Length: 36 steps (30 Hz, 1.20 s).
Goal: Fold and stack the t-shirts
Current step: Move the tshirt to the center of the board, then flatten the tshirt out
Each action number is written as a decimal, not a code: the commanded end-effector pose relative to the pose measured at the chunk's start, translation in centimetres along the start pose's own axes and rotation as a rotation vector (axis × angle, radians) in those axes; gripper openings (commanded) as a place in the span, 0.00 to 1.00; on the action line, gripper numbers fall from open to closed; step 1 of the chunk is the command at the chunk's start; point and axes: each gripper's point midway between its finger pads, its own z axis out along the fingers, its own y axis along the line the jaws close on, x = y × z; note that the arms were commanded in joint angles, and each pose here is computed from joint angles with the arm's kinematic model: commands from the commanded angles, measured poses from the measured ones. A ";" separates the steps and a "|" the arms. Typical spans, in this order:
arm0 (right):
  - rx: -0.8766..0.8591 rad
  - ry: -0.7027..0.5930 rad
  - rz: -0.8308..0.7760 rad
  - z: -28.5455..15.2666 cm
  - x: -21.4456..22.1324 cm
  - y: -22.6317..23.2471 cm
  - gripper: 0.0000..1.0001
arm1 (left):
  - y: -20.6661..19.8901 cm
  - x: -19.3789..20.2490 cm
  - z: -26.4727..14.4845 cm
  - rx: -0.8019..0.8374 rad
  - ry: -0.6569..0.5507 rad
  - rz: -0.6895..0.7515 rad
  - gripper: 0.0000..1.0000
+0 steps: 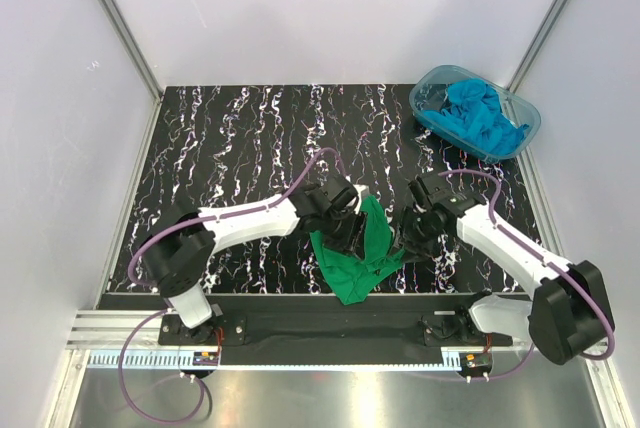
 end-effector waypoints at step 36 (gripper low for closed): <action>-0.056 0.018 -0.026 3.0 -1.4 1.7 0.00 | -0.1 -2.0 1.4 -0.053 0.015 0.039 0.59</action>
